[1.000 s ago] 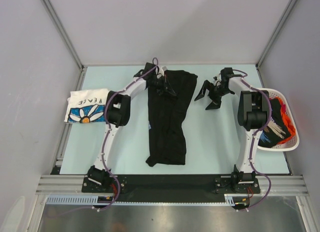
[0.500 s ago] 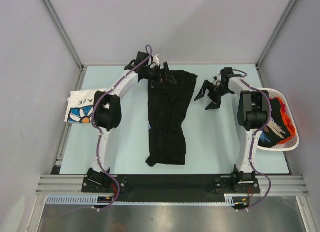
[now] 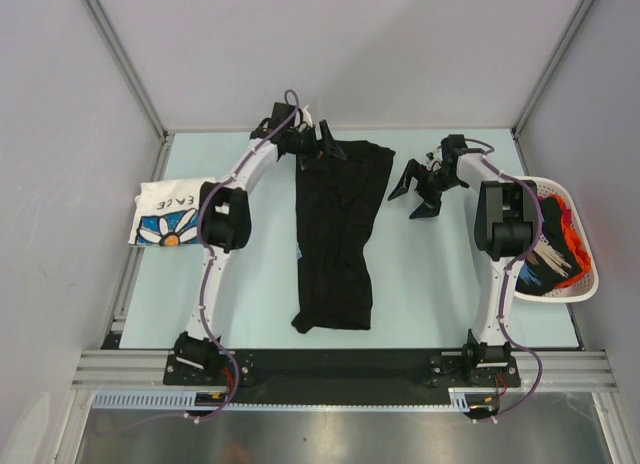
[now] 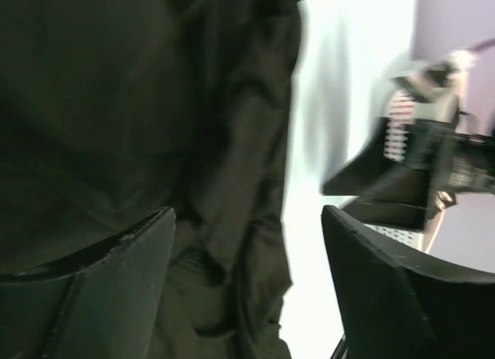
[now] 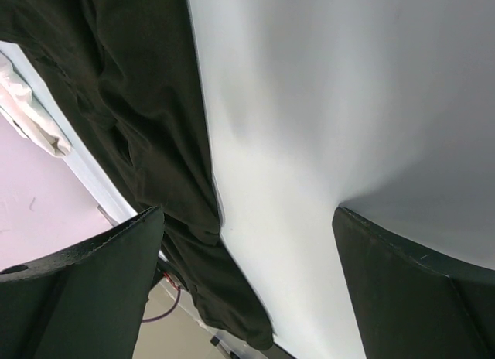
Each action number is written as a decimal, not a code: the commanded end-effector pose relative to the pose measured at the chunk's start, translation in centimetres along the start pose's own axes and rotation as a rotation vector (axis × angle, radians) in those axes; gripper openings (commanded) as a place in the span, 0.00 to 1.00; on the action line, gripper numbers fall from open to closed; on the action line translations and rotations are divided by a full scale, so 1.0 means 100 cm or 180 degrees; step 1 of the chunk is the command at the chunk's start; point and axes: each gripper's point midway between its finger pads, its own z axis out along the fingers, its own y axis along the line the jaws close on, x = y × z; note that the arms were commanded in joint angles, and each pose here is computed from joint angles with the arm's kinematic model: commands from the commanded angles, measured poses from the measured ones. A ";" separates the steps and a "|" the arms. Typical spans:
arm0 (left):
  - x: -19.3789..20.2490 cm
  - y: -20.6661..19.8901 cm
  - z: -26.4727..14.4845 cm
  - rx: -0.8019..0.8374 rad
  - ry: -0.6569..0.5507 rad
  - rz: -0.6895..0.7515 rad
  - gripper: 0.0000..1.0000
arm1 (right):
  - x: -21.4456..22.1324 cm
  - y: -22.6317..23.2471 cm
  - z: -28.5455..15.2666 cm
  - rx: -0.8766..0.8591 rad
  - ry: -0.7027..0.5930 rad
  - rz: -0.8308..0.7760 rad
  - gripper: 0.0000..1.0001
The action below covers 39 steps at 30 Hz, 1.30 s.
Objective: Fold and stack the t-shirts
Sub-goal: Fold the tshirt
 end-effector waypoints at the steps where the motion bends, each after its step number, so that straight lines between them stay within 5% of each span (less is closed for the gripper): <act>1: -0.006 0.008 0.001 -0.0047 -0.0028 -0.0104 0.80 | -0.007 -0.001 0.002 -0.0003 -0.0013 -0.0013 0.97; 6: 0.000 0.015 0.007 -0.0056 0.0019 -0.0125 0.72 | -0.007 -0.001 0.002 -0.0011 -0.0006 -0.0015 0.97; 10: 0.004 0.018 0.015 0.0037 0.0072 -0.0212 0.31 | -0.008 0.000 0.003 -0.0011 -0.0002 -0.0014 0.97; 14: 0.007 0.022 0.021 0.0106 0.0103 -0.0245 0.02 | -0.007 0.000 0.002 -0.0007 0.0002 -0.0010 0.97; 23: 0.001 0.023 0.015 0.0058 0.0037 -0.0196 0.00 | -0.005 0.000 0.001 0.0006 -0.0001 -0.0009 0.97; 39: -0.100 -0.017 -0.058 0.0148 -0.1058 0.0206 0.00 | 0.010 0.002 0.007 0.0009 0.0043 0.0003 0.97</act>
